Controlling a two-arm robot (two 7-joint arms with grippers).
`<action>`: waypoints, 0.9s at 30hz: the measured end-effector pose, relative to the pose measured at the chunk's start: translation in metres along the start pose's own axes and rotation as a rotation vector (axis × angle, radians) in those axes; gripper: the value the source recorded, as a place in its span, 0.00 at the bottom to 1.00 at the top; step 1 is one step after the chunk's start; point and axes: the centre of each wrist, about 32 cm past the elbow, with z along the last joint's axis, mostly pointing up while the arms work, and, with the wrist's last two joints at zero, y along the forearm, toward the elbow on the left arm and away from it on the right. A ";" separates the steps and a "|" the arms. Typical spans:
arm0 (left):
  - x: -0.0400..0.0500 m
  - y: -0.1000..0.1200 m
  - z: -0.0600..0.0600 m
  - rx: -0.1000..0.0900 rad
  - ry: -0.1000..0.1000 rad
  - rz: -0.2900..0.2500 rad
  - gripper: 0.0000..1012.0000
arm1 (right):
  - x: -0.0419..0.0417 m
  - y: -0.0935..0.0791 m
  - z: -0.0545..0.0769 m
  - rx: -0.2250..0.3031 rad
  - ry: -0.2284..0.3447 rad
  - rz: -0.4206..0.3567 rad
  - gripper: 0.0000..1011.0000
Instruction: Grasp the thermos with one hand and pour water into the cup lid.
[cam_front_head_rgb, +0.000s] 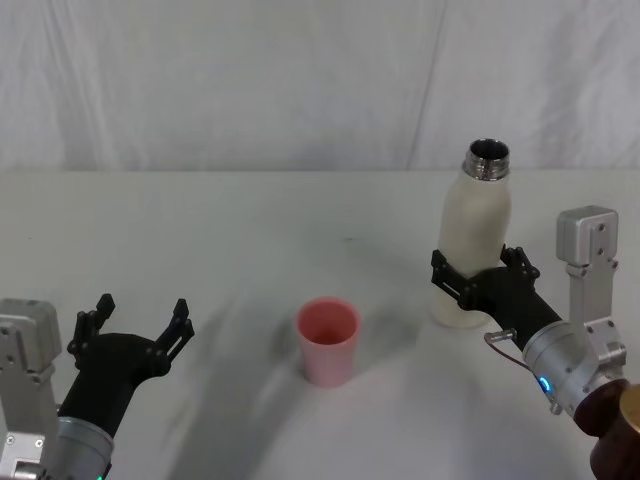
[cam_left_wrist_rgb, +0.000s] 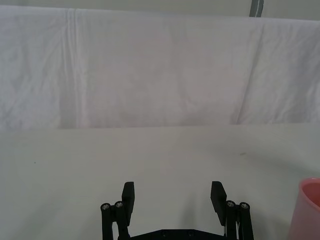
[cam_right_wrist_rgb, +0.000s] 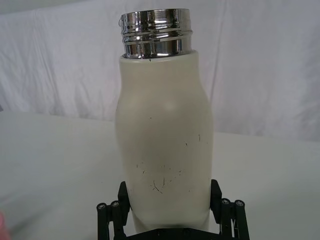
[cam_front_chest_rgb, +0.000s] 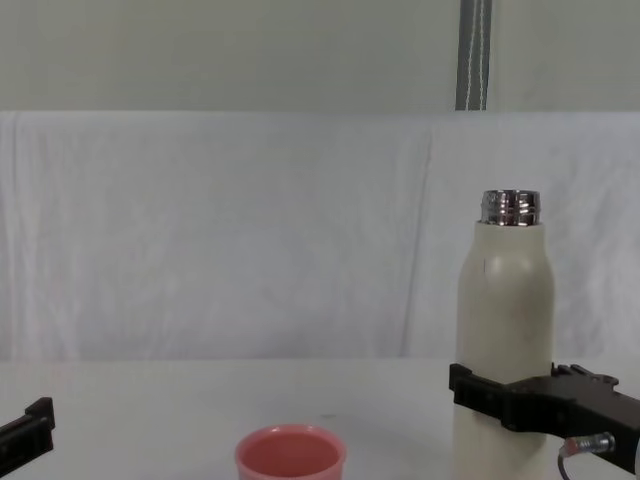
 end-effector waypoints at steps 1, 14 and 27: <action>0.0000 0.000 0.000 0.000 0.000 0.000 0.99 | 0.0000 0.000 0.000 0.000 0.000 0.000 0.95; 0.0000 0.000 0.000 0.000 0.000 0.000 0.99 | 0.0005 0.001 0.000 -0.003 -0.002 0.003 0.95; 0.0000 0.000 0.000 0.000 0.000 0.000 0.99 | 0.0013 0.001 -0.001 -0.010 -0.003 0.004 0.95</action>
